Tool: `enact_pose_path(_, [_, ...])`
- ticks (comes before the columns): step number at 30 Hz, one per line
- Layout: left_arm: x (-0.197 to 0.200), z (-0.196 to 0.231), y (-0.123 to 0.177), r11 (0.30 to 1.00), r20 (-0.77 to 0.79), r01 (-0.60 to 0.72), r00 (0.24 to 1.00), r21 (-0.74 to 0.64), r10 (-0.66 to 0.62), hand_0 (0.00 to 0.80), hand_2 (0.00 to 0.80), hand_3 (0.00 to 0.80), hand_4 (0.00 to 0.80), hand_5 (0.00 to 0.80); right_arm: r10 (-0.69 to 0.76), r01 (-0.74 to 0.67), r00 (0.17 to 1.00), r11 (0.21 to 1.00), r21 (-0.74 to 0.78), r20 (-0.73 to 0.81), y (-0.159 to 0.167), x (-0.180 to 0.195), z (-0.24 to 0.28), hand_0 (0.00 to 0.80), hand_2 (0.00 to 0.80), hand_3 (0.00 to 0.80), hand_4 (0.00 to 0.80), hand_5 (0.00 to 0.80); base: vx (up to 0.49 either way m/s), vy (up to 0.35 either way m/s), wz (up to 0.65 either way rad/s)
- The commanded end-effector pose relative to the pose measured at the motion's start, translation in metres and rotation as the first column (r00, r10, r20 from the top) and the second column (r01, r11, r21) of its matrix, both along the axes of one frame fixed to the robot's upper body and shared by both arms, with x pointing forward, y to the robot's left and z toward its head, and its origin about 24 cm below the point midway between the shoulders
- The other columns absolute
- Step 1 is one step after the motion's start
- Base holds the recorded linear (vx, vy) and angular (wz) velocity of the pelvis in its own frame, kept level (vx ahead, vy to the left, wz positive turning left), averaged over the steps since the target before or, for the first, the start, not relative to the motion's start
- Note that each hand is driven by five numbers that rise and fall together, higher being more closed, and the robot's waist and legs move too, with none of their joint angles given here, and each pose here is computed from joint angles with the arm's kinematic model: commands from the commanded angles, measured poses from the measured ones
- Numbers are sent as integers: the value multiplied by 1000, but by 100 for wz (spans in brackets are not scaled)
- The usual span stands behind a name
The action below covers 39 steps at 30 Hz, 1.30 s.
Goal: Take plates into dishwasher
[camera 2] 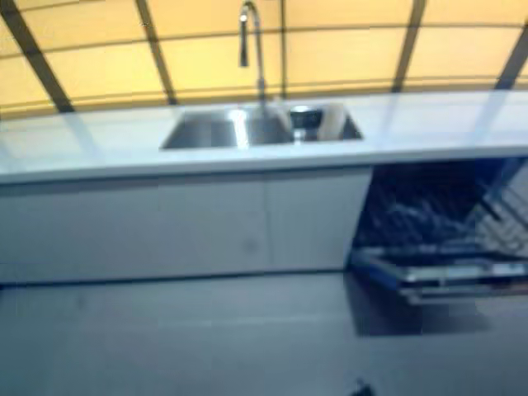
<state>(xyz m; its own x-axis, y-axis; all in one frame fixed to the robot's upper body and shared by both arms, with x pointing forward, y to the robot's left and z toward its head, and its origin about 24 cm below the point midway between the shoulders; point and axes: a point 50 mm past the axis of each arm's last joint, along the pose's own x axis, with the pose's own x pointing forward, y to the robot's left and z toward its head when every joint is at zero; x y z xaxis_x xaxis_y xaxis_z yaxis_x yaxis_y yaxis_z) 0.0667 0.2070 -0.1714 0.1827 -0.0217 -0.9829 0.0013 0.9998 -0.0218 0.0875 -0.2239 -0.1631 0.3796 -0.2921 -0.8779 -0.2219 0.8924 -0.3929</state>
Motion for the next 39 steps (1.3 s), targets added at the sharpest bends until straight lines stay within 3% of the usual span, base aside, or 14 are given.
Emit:
enact_pose_path(1, [23, 1, -16, 1000, 84, -24, 996, 10, 23, 0, 0, 0, 0, 0, 52, -54, 990, 998, 14, 135, 15, 31, 6, 0, 0, 0, 0, 0, 0, 0, 0])
enact_pose_path(15, [22, 0, -22, 999, 54, -13, 998, -46, 16, 0, 0, 0, 0, 0, 18, -42, 965, 995, 86, 262, 17, 46, 14, 0, 0, 0, 0, 0, -8, 0, -1])
enact_pose_path(24, [23, 1, -20, 999, 60, 11, 998, -33, -9, 0, 0, 0, 0, 0, 58, -100, 977, 975, 198, 206, 25, 45, 11, 0, 0, 0, 0, 0, 1, 1, -1])
enact_pose_path(39, [22, 1, -13, 999, 60, 9, 998, 34, -11, 0, 0, 0, 0, 0, 86, -91, 993, 993, 71, 79, 18, 33, 5, 0, 0, 0, 0, 0, 46, -42, -1])
